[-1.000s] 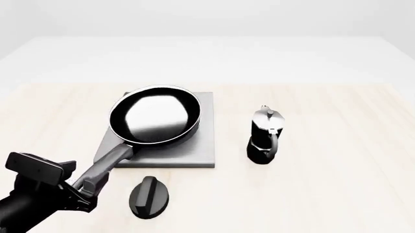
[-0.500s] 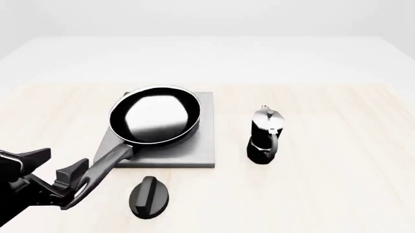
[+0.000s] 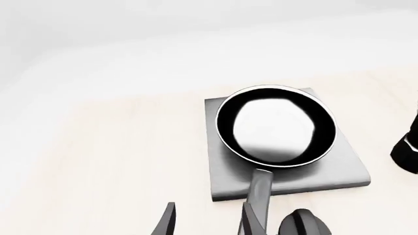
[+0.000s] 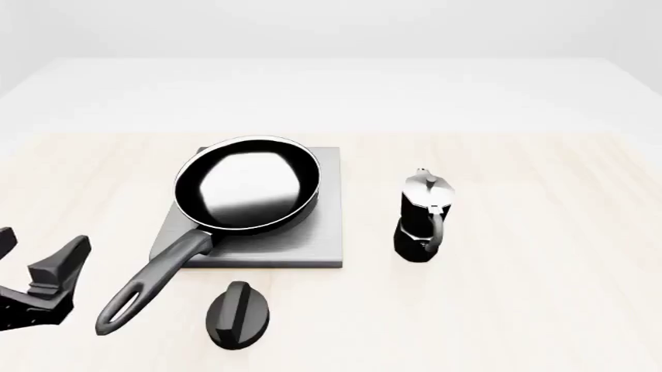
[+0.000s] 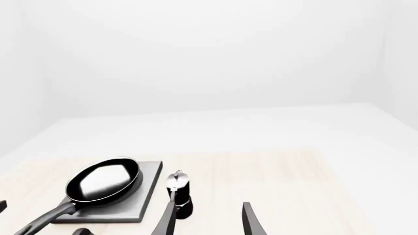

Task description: Put the frying pan on the stove.

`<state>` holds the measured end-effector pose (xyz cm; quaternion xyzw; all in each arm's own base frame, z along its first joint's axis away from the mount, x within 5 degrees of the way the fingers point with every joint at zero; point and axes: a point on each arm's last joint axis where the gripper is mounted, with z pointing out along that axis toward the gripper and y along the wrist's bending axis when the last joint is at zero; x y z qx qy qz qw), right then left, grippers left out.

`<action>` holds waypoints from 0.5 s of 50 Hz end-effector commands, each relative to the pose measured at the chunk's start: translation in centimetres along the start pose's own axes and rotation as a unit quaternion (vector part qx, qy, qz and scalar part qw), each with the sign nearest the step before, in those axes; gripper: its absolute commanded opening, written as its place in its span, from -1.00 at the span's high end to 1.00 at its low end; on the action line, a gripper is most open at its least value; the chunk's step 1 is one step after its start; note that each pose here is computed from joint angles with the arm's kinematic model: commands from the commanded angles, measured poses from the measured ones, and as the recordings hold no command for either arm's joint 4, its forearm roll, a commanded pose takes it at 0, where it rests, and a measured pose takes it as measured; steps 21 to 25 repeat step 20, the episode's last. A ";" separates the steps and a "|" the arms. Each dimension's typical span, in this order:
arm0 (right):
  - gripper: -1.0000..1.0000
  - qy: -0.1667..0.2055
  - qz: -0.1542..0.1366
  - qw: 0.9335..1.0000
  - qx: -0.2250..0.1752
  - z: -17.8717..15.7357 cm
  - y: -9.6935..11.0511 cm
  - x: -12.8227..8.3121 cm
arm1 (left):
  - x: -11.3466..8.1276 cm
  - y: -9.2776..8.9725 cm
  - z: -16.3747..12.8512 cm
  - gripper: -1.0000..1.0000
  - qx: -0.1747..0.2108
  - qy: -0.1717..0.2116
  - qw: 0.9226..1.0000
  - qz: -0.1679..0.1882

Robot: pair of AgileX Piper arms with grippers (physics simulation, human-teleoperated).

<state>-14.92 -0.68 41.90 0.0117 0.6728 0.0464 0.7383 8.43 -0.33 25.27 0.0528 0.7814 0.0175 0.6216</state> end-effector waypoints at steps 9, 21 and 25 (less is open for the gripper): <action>-1.00 0.006 -0.005 1.000 -0.001 0.3 -0.1 0.3 | -0.1 0.7 -2.7 -1.00 -0.065 -0.043 0.997 -0.006; -1.00 0.005 -0.005 1.000 -0.001 0.2 -0.1 0.2 | 0.4 0.6 -4.8 -1.00 -0.087 -0.066 0.994 -0.011; -1.00 0.005 -0.005 1.000 -0.001 0.2 -0.1 0.2 | 0.4 0.6 -4.8 -1.00 -0.087 -0.066 0.994 -0.011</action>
